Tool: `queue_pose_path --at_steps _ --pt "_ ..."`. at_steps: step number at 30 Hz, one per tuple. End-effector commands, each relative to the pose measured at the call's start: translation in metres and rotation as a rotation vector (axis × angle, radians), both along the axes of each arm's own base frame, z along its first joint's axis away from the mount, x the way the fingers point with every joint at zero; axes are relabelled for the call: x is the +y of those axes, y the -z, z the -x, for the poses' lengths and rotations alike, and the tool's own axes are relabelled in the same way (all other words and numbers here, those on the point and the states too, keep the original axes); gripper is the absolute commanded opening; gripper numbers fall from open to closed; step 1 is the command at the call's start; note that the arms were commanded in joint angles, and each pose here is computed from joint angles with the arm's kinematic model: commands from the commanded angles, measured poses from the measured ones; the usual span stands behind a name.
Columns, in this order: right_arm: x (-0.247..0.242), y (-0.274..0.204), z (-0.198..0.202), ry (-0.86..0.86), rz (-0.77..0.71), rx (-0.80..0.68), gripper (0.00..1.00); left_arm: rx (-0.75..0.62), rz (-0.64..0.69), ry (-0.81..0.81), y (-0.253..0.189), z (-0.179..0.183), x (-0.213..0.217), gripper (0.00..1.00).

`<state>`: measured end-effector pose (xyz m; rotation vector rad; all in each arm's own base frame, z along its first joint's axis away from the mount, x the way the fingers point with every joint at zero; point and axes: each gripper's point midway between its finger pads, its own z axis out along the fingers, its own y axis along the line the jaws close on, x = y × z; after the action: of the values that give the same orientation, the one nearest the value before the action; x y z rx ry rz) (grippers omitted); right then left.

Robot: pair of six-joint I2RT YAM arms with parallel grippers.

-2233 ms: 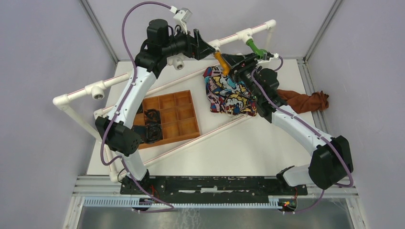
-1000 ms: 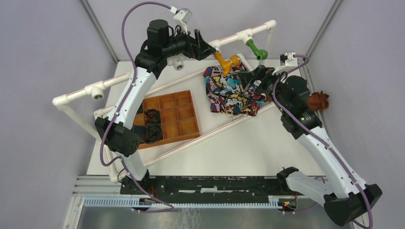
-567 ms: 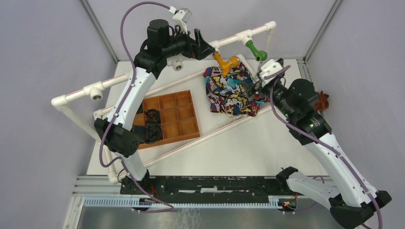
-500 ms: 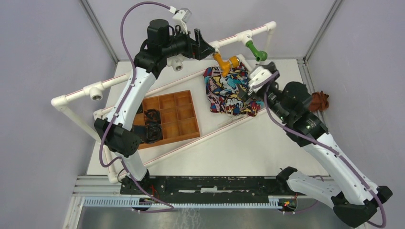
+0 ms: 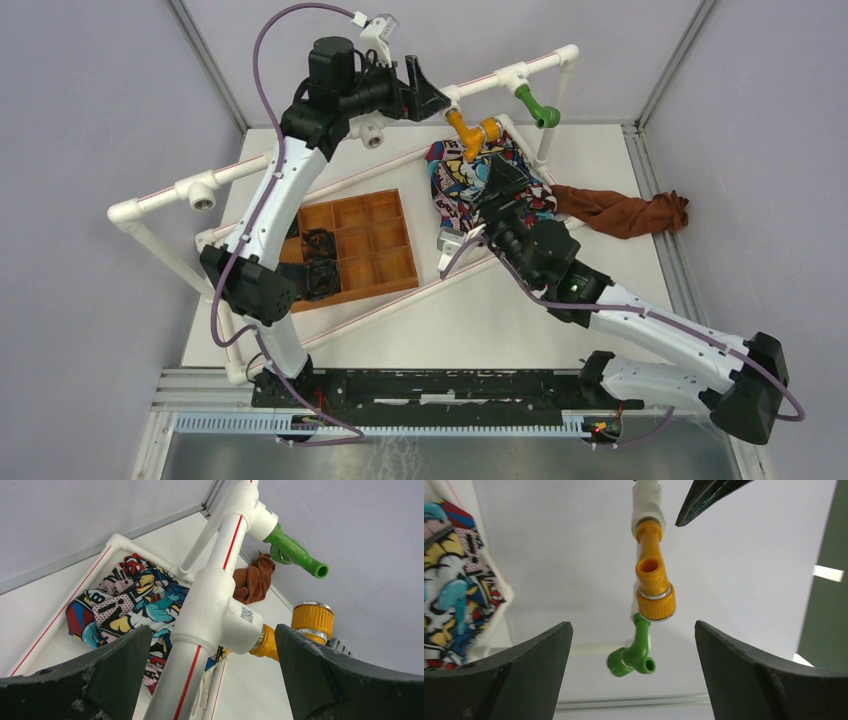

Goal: Install the water faucets
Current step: Screw the water faucet onto the adaptor.

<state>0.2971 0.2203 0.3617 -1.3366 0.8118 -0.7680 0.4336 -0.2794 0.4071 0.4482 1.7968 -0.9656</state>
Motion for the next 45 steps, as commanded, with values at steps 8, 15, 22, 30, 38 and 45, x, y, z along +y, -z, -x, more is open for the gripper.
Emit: queue_pose_path --at_steps 8,15,22,30,38,45 --pt "0.006 -0.058 -0.004 0.092 0.131 -0.365 0.96 0.136 0.025 -0.018 0.024 0.003 0.011 1.0" --pt "0.013 -0.067 -0.036 0.075 0.134 -0.352 0.91 0.134 0.019 -0.017 0.023 0.005 0.011 1.0" --pt "0.012 -0.067 -0.053 0.076 0.115 -0.375 0.72 0.13 0.007 -0.023 0.021 0.007 0.014 1.0" --pt "0.014 -0.068 -0.06 0.049 0.043 -0.36 0.5 0.116 0.0 -0.044 0.019 0.008 0.018 1.0" --pt "0.021 -0.069 -0.067 0.017 -0.049 -0.283 0.29 0.114 -0.003 -0.048 0.021 0.007 0.019 1.0" --pt "0.025 -0.067 -0.069 -0.048 -0.331 -0.069 0.06 0.111 -0.01 -0.058 0.022 0.006 0.021 1.0"
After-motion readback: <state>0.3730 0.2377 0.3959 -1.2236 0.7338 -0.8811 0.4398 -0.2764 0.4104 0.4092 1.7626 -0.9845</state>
